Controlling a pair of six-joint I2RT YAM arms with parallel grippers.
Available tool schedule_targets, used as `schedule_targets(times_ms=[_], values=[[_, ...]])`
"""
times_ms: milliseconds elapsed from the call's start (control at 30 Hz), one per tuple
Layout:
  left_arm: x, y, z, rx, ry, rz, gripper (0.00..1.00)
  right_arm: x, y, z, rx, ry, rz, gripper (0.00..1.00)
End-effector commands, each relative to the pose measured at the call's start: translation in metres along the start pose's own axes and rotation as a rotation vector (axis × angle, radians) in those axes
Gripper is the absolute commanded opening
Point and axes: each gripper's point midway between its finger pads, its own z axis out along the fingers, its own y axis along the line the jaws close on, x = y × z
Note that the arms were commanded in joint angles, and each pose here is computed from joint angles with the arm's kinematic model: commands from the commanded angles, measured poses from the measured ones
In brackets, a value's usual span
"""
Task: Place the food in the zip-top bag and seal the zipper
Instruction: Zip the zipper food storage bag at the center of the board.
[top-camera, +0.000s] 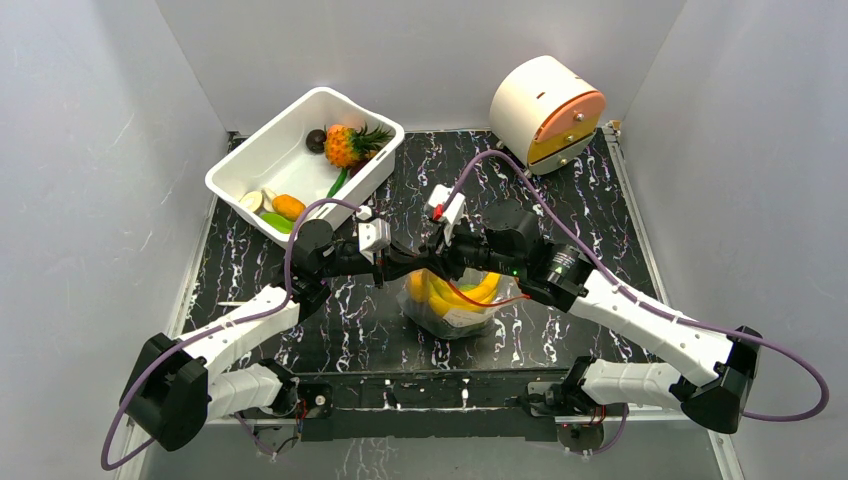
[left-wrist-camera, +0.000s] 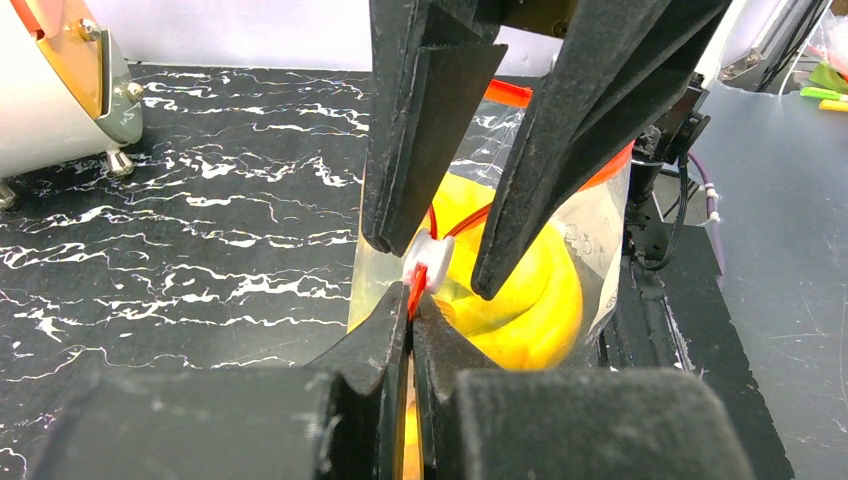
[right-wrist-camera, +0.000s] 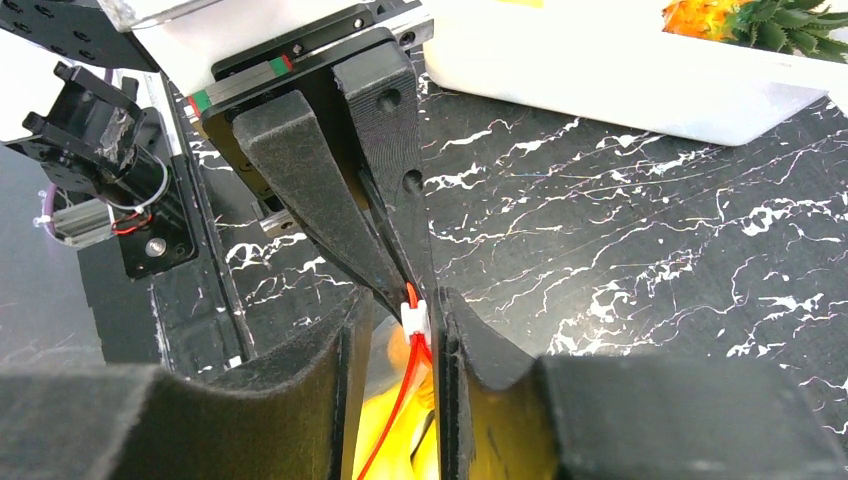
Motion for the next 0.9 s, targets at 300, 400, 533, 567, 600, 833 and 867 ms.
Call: schedule_targets(times_ms=[300, 400, 533, 567, 600, 833, 867], values=[[-0.025, -0.003, -0.002, 0.017, -0.075, 0.109, 0.0, -0.016, -0.002, 0.0, 0.004, -0.034, -0.044, 0.29], [-0.025, -0.003, -0.002, 0.016, -0.074, 0.107, 0.0, -0.014, -0.004, 0.0, 0.013, -0.023, -0.043, 0.3], [-0.028, -0.004, -0.003, 0.019, -0.078, 0.111, 0.0, -0.013, -0.005, 0.0, 0.02, -0.025, -0.044, 0.12], [-0.029, -0.004, -0.003, 0.019, -0.081, 0.116, 0.0, -0.012, -0.007, 0.001, 0.028, -0.024, -0.046, 0.06], [-0.03, -0.005, -0.004, 0.017, -0.082, 0.12, 0.0, -0.011, -0.008, 0.0, 0.033, -0.022, -0.049, 0.01], [-0.033, -0.002, -0.007, -0.009, -0.11, 0.143, 0.0, 0.003, -0.006, -0.01, 0.035, 0.045, -0.053, 0.0], [-0.034, -0.003, -0.008, -0.007, -0.113, 0.142, 0.0, 0.004, -0.006, -0.012, 0.038, 0.046, -0.052, 0.0]])
